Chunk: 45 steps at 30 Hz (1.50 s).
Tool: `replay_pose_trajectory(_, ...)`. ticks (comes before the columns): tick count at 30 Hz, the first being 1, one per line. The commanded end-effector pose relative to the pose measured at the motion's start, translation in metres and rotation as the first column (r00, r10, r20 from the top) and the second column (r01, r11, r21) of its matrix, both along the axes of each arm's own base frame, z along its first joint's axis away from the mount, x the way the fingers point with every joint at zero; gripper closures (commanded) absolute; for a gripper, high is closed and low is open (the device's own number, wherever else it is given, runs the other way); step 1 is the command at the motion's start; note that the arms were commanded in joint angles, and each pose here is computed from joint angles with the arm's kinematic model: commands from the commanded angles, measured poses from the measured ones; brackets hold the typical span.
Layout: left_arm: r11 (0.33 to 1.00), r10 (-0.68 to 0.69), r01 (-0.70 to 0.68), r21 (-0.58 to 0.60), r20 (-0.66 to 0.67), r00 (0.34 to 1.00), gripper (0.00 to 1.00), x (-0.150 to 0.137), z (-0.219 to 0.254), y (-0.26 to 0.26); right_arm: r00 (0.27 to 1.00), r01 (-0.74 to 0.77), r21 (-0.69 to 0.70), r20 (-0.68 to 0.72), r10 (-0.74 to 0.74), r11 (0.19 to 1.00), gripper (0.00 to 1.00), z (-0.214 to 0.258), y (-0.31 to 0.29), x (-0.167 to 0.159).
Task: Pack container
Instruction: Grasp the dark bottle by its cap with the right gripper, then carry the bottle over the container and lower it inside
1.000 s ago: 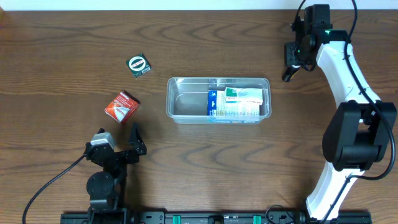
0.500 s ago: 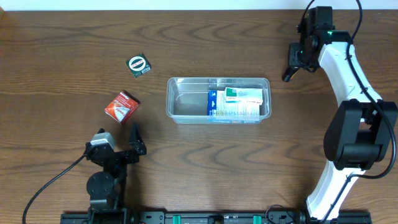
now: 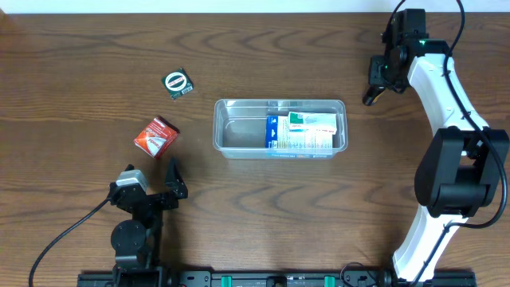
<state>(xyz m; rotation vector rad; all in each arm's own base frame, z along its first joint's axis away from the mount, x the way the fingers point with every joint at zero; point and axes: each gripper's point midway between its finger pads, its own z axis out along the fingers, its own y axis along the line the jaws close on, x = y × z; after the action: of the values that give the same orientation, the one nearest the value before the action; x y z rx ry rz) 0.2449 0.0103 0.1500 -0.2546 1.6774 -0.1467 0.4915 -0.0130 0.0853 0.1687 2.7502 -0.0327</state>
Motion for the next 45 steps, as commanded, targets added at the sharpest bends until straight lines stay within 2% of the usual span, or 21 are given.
replay_pose_trajectory(1, 1.000, 0.014, -0.014, 0.006, -0.053, 0.998, 0.02, -0.001, -0.018, 0.003, 0.998, 0.020, 0.003, -0.051, -0.020, 1.000, 0.74, -0.013, -0.001, -0.009)
replay_pose_trajectory(6, 1.000, 0.014, -0.014, 0.006, -0.053, 0.998, 0.02, -0.001, -0.018, 0.003, 0.998, 0.019, 0.003, -0.053, -0.019, 1.000, 0.80, -0.013, -0.001, -0.009)
replay_pose_trajectory(12, 1.000, 0.014, -0.014, 0.006, -0.053, 0.998, 0.02, -0.001, -0.018, 0.003, 1.000, 0.003, 0.005, -0.021, -0.003, 1.000, 0.81, 0.003, 0.000, -0.002)
replay_pose_trajectory(18, 1.000, 0.014, -0.014, 0.006, -0.053, 0.998, 0.02, -0.001, -0.018, 0.003, 0.995, -0.094, 0.052, 0.045, 0.092, 0.994, 0.82, 0.050, 0.017, 0.005)
replay_pose_trajectory(23, 1.000, 0.014, -0.014, 0.006, -0.053, 0.998, 0.02, -0.001, -0.018, 0.003, 0.967, -0.241, 0.057, 0.100, 0.234, 0.969, 0.83, 0.093, 0.043, 0.002)
replay_pose_trajectory(27, 1.000, 0.014, -0.014, 0.006, -0.053, 0.998, 0.02, -0.001, -0.018, 0.003, 0.912, -0.387, -0.011, 0.140, 0.385, 0.922, 0.83, 0.125, 0.068, -0.005)
replay_pose_trajectory(34, 1.000, 0.014, -0.014, 0.006, -0.053, 0.998, 0.02, -0.001, -0.018, 0.003, 0.751, -0.611, -0.144, 0.206, 0.627, 0.778, 0.82, 0.170, 0.126, -0.025)
replay_pose_trajectory(40, 1.000, 0.014, -0.014, 0.006, -0.053, 0.998, 0.02, -0.001, -0.018, 0.003, 0.673, -0.680, -0.179, 0.234, 0.702, 0.711, 0.82, 0.192, 0.166, -0.047)
replay_pose_trajectory(45, 1.000, 0.014, -0.014, 0.006, -0.053, 0.998, 0.02, -0.001, -0.018, 0.003, 0.625, -0.743, -0.134, 0.211, 0.751, 0.656, 0.83, 0.187, 0.202, -0.071)
